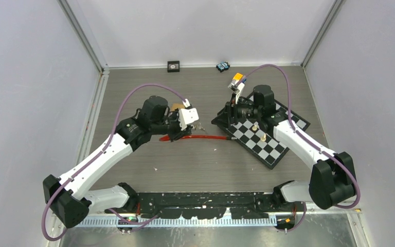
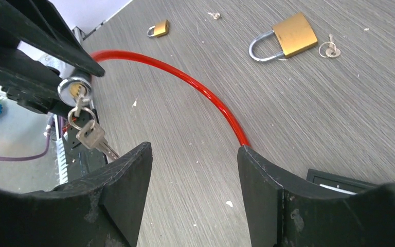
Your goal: Unlock with the key
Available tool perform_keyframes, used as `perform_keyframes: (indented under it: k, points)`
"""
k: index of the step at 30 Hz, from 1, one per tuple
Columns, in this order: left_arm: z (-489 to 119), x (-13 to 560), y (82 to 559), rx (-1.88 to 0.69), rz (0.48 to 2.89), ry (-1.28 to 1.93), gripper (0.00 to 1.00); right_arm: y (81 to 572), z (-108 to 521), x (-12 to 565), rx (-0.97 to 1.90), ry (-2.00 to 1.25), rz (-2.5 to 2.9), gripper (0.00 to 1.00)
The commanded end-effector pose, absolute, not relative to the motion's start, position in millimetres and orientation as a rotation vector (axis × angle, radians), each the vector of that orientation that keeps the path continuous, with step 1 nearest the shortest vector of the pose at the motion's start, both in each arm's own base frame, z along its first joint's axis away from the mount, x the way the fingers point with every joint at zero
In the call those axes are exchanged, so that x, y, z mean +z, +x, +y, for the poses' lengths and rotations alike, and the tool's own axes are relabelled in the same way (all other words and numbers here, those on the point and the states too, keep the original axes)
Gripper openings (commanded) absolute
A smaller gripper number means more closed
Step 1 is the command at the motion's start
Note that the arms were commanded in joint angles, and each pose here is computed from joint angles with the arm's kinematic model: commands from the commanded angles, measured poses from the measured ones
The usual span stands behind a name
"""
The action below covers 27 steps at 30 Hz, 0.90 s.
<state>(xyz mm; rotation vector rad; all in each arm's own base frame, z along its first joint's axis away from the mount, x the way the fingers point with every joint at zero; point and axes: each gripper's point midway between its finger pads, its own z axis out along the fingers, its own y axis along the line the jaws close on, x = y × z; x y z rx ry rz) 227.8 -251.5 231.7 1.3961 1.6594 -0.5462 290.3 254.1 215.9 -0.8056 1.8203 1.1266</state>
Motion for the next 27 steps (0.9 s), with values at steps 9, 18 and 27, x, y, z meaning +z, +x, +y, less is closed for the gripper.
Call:
perform_keyframes:
  k: [9, 18, 27]
  points:
    - [-228, 301, 266, -0.415, 1.585, 1.229, 0.0, 306, 235, 229, 0.907, -0.806, 1.828, 0.64]
    - [-214, 357, 289, -0.339, 1.504, 1.153, 0.0, 301, 237, 225, 0.932, -0.845, 1.85, 0.64]
    - [-226, 340, 274, -0.445, 1.487, 1.233, 0.0, 331, 225, 160, 0.556, -1.164, 1.98, 0.65]
